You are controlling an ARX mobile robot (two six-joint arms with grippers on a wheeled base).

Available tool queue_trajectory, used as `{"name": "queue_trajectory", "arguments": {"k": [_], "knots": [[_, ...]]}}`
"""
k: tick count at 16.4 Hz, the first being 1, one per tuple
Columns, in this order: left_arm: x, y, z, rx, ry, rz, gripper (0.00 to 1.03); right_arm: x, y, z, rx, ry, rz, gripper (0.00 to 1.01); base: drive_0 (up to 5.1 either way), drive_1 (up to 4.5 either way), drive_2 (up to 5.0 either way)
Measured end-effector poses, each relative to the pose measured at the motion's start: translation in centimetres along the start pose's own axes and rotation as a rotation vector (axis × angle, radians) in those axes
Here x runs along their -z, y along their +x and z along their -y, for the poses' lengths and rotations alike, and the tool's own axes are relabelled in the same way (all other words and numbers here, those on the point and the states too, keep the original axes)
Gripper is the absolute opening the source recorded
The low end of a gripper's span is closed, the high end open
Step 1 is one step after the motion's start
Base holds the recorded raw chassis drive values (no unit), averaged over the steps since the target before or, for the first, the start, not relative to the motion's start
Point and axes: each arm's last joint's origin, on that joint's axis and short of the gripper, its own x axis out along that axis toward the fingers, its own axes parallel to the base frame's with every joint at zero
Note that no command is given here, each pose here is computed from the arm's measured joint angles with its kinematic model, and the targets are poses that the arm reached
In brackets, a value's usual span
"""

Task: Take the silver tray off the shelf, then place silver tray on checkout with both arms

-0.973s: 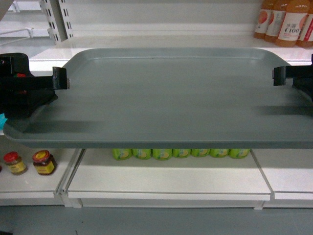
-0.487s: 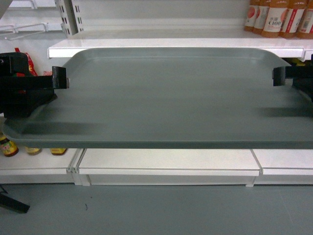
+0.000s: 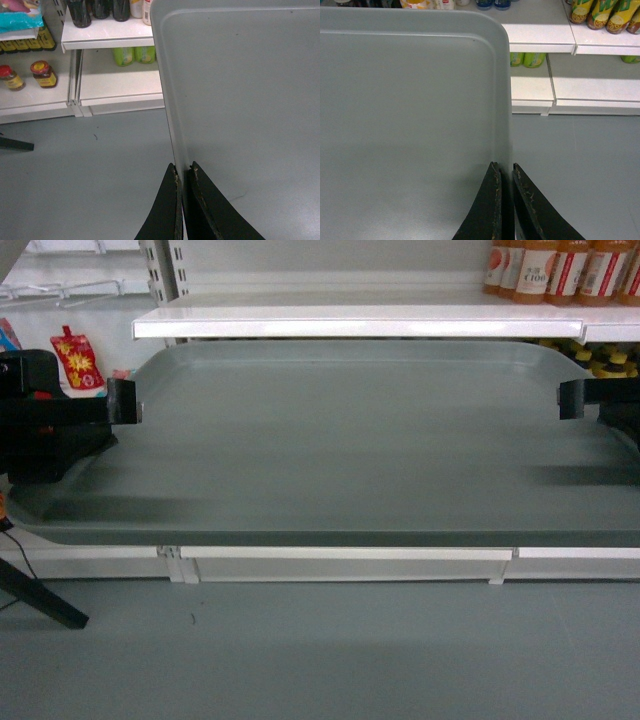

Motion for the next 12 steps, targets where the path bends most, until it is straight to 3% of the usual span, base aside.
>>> {"name": "queue_trajectory", "arguments": {"k": [12], "knots": [[0.00, 0.00, 0.03, 0.002, 0.001, -0.002, 0.04, 0.05, 0.01, 0.02, -0.001, 0.000, -0.004, 0.03, 0.1, -4.25, 4.4]]}}
